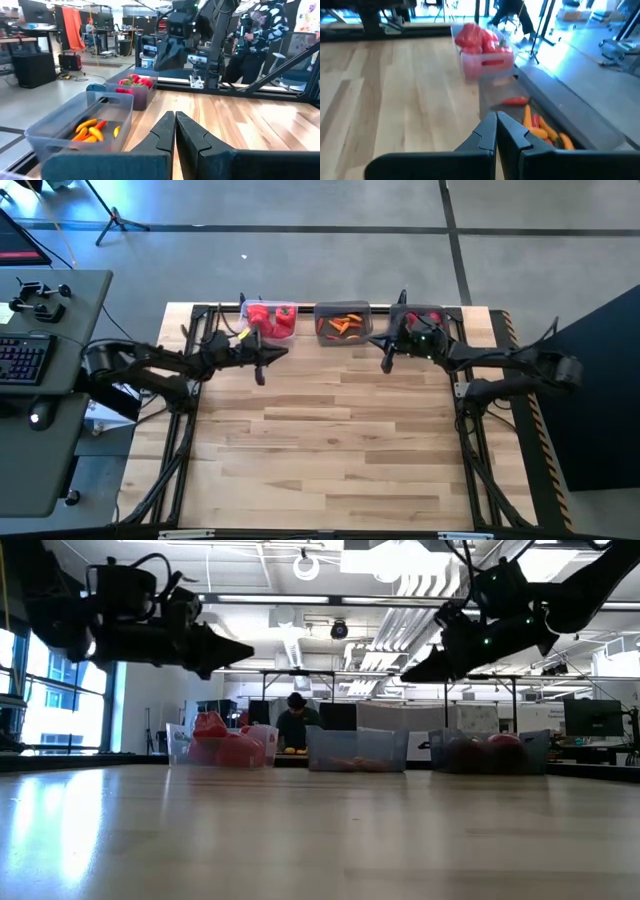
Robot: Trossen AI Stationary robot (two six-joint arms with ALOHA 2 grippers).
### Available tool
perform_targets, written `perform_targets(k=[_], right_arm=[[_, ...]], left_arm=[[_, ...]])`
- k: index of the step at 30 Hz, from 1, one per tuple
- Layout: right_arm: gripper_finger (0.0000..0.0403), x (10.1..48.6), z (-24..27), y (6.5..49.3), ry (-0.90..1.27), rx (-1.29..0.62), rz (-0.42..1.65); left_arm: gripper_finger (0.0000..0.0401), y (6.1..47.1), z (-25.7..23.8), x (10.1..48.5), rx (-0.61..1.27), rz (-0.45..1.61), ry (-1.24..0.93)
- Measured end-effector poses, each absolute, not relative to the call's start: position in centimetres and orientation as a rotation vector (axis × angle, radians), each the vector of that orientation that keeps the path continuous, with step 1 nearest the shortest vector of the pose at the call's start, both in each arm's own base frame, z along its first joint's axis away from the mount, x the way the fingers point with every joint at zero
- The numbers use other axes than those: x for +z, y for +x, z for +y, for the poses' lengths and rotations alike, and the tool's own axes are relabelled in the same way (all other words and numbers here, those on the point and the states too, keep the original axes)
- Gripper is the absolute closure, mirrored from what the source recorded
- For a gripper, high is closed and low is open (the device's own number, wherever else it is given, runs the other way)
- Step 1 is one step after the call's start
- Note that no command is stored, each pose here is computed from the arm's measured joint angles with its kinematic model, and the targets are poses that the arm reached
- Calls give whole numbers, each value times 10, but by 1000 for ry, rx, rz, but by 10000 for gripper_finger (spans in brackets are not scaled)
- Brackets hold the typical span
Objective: Sort produce into baskets
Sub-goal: Return to Home Position
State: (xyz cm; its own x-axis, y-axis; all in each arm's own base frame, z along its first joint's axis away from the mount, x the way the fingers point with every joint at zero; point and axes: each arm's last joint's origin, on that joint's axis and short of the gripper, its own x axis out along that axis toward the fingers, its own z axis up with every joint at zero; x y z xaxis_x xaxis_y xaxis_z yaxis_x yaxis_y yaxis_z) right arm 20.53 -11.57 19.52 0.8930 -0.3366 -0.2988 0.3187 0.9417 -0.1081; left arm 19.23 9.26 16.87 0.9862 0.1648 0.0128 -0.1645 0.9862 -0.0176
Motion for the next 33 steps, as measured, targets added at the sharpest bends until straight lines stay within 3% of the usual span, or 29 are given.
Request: perform_targets(k=[24, 33], right_arm=[[403, 216, -75, 205, -70, -143, 223], [403, 186, -65, 169, -30, -233, 88]], left_arm=[[401, 145, 68, 166, 174, -58, -26], [401, 138, 64, 166, 176, -46, -24]])
